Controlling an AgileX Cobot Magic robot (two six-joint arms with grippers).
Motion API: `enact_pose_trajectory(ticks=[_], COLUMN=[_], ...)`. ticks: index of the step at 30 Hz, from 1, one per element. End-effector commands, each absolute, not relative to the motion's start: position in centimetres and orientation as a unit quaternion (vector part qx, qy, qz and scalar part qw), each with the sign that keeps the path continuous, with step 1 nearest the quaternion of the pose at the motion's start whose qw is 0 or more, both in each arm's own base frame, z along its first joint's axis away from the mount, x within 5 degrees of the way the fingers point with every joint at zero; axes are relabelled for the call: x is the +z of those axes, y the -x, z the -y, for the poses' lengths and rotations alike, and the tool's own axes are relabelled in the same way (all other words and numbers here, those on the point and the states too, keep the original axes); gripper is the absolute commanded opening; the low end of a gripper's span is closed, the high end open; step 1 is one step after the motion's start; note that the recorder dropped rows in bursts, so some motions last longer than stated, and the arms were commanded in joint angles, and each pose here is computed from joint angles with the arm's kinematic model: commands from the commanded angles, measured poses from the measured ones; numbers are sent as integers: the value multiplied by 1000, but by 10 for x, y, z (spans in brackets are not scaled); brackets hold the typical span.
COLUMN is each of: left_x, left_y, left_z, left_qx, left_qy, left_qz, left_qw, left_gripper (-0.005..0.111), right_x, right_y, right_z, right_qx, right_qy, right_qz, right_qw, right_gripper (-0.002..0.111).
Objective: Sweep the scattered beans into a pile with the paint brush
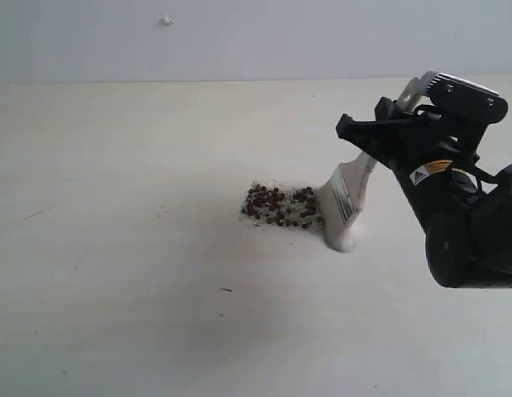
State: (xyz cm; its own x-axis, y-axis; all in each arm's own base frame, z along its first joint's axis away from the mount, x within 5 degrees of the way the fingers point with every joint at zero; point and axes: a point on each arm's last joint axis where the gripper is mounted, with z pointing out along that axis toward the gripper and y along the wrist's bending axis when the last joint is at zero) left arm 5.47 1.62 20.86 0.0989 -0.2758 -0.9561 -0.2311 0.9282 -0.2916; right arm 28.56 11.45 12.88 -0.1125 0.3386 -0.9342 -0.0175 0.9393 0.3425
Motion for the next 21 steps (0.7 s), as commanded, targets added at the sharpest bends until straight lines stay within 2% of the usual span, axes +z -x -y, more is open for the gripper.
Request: enact_pose_trajectory(ticks=[1, 12, 15, 21], left_x=[208, 208, 208, 208], left_y=[-54, -54, -54, -54], left_z=[-16, -16, -16, -16], left_qx=[-16, -16, -16, -16], left_qy=[191, 191, 191, 191], left_qz=[-670, -670, -670, -670], left_qw=[717, 717, 717, 717], left_gripper=[0, 0, 0, 0], right_x=[139, 159, 159, 173], right_y=[-286, -284, -284, -288], right_z=[-112, -111, -113, -125], right_qx=[117, 130, 133, 131], right_qy=[-105, -110, -110, -43], right_qz=[-726, -705, -720, -752], right_qw=[669, 689, 672, 645], right_gripper=[0, 0, 0, 0])
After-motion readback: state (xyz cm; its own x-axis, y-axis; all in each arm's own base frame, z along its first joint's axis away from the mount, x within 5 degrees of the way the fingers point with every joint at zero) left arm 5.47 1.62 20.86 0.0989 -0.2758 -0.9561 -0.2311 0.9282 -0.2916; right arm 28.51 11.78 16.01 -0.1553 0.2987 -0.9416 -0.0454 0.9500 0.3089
